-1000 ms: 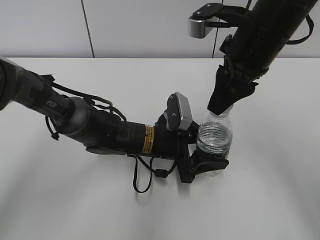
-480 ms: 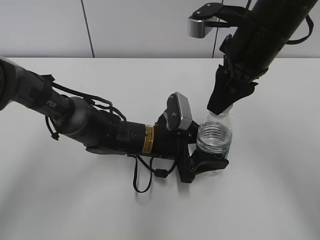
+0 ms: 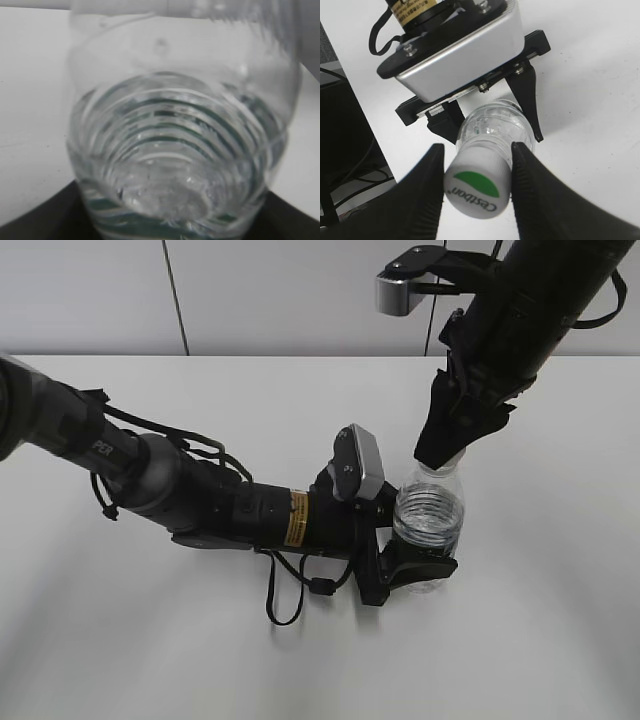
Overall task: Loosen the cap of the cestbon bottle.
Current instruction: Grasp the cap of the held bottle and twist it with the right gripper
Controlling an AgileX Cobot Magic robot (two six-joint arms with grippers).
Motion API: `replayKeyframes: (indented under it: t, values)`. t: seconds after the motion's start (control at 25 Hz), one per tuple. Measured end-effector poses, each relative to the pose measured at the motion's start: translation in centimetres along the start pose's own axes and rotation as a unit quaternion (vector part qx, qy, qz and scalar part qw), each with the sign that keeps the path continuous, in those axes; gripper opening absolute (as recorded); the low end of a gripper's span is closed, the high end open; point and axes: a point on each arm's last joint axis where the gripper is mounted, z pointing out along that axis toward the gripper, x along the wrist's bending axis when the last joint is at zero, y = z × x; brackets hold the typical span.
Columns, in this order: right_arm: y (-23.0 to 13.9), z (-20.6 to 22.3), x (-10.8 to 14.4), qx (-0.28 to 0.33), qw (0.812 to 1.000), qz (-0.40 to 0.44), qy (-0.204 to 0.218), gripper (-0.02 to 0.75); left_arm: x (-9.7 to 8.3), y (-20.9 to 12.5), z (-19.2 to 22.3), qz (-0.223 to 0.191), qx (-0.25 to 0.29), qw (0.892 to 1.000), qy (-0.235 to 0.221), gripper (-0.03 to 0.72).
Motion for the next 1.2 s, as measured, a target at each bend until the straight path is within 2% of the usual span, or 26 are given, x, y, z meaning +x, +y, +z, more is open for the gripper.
replayKeyframes:
  t: [1.2]
  values:
    - [0.07,-0.69,0.25,-0.009,1.0,-0.004,-0.01,0.298,0.03,0.0,0.0,-0.002,0.0,1.0,0.002,0.503]
